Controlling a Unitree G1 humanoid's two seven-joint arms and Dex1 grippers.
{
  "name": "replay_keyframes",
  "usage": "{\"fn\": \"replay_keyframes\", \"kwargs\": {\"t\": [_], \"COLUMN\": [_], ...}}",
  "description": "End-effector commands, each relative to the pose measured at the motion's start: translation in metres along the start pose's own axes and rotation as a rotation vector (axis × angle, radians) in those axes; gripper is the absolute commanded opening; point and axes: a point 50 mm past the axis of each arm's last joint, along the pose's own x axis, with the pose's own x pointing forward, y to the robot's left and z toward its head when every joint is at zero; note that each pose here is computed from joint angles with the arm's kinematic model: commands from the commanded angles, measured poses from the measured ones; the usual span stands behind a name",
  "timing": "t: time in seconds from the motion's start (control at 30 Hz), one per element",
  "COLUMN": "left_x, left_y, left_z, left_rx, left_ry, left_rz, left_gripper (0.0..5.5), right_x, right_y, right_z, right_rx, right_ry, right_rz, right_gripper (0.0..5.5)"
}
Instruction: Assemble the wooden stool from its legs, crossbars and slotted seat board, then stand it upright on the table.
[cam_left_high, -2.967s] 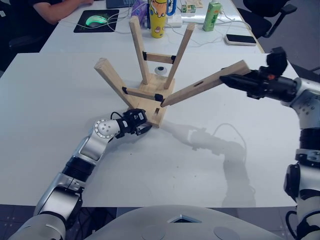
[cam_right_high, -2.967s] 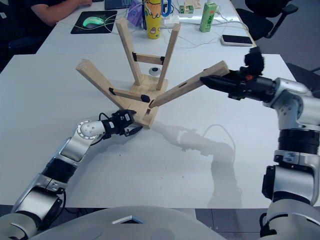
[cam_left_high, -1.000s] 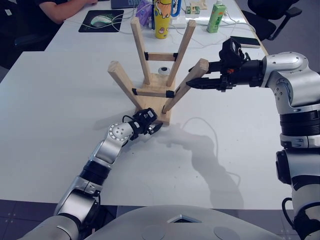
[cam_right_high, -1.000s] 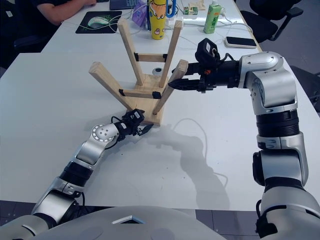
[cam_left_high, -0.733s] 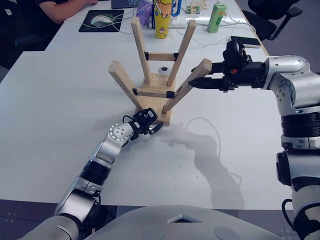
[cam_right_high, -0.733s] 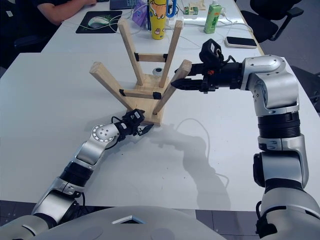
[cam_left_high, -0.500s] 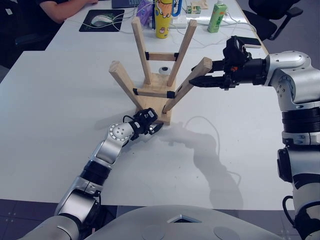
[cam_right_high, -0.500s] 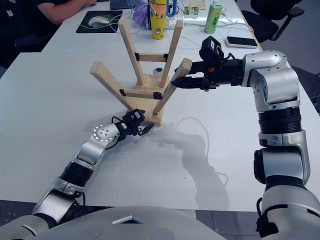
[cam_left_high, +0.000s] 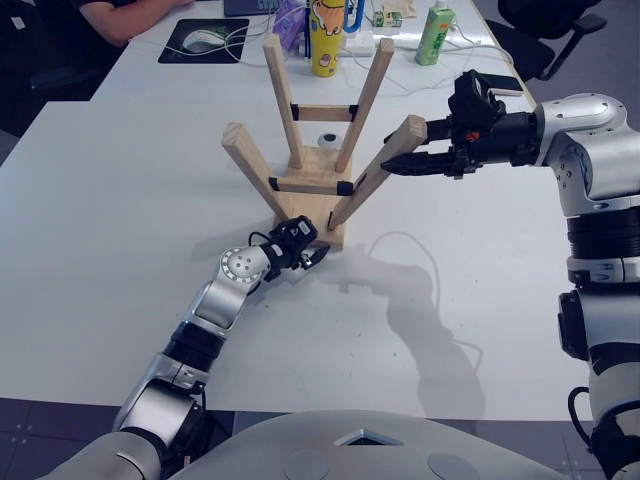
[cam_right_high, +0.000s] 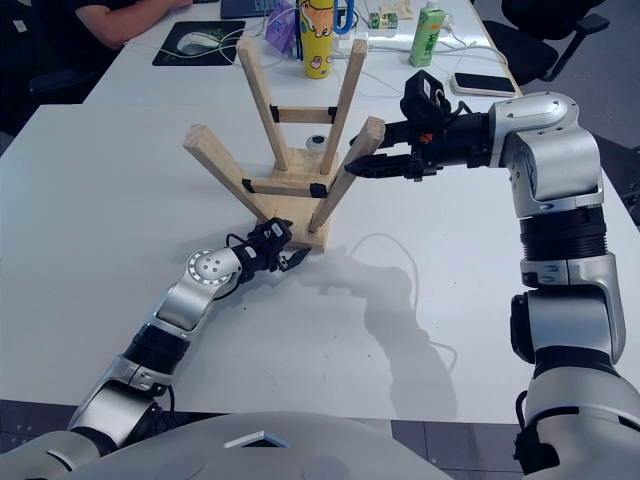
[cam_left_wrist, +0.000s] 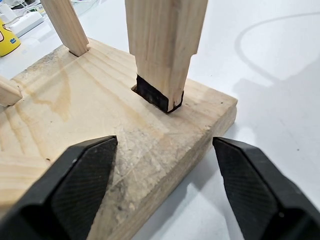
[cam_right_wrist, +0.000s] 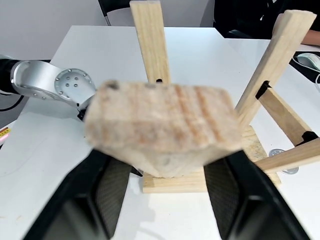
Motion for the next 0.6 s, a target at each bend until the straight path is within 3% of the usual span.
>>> {"fn": "replay_keyframes", "kwargs": {"t": [0.03,0.43,0.6], "left_x": [-0.001,0.000,0.001], "left_y": [-0.038,-0.038,-0.039], "left_z": [-0.052,-0.053,-0.052], "left_rx": [-0.136,-0.144,-0.153], "left_ry": [0.220,0.215,0.210], "left_rz": [-0.138,-0.130,-0.117], "left_gripper": [3.53,3.53,3.53], "right_x": [0.004,-0.004,0.014], "right_y": [-0.003,-0.012,-0.005], "right_z": [0.002,0.017,0.017], "right_rx": [-0.033,-0.119,-0.123], "right_ry": [0.024,0.134,0.144], "right_rz": [-0.013,0.038,0.100], "right_gripper": [2.07,2.07,2.07]}}
